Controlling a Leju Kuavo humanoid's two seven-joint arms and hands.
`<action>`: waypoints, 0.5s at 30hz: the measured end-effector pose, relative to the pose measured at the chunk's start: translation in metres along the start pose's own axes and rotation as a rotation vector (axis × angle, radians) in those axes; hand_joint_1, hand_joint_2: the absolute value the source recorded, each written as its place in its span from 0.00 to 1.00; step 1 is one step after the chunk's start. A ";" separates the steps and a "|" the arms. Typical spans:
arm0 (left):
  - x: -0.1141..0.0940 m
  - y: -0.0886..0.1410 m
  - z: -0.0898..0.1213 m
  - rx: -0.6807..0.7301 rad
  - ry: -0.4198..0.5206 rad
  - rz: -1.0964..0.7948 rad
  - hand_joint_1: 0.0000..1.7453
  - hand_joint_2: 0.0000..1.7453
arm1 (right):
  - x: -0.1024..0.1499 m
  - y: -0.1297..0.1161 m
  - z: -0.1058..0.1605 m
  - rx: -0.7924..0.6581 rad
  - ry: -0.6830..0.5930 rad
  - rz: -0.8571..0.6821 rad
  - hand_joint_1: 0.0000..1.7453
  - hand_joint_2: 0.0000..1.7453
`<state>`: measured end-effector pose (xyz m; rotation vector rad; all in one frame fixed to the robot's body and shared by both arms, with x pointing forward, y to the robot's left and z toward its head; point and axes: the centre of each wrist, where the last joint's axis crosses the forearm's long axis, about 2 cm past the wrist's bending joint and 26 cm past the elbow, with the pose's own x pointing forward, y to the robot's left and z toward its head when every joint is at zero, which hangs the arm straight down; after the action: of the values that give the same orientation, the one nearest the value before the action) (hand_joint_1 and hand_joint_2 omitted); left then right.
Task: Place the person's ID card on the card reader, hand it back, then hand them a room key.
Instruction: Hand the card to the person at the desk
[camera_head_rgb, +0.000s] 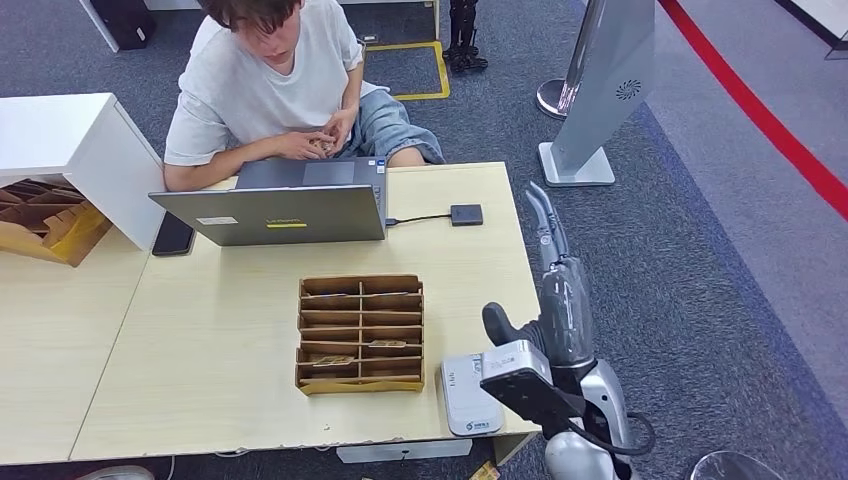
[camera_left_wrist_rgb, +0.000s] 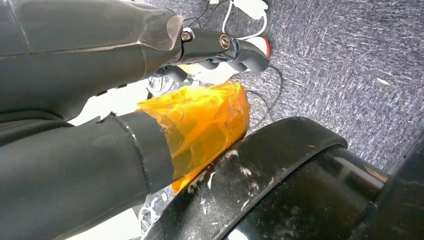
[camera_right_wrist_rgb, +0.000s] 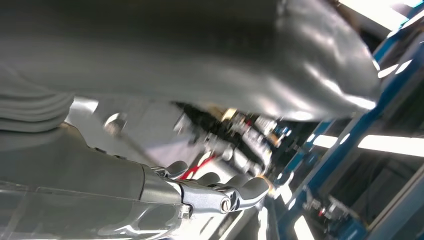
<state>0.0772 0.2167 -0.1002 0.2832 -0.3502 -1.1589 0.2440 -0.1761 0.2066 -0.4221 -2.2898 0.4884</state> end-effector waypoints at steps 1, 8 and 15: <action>0.000 0.000 0.000 0.000 0.000 0.000 0.00 0.00 | 0.002 -0.001 0.002 0.002 -0.003 -0.024 0.00 0.00; 0.000 0.000 0.000 -0.002 0.002 0.003 0.00 0.00 | 0.010 -0.005 0.011 0.011 -0.018 -0.119 0.00 0.00; 0.000 0.000 0.000 -0.003 0.007 0.011 0.00 0.00 | 0.017 0.000 0.022 0.029 -0.021 -0.180 0.00 0.00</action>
<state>0.0776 0.2171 -0.1002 0.2820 -0.3432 -1.1471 0.2170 -0.1737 0.2030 -0.1945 -2.3114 0.4367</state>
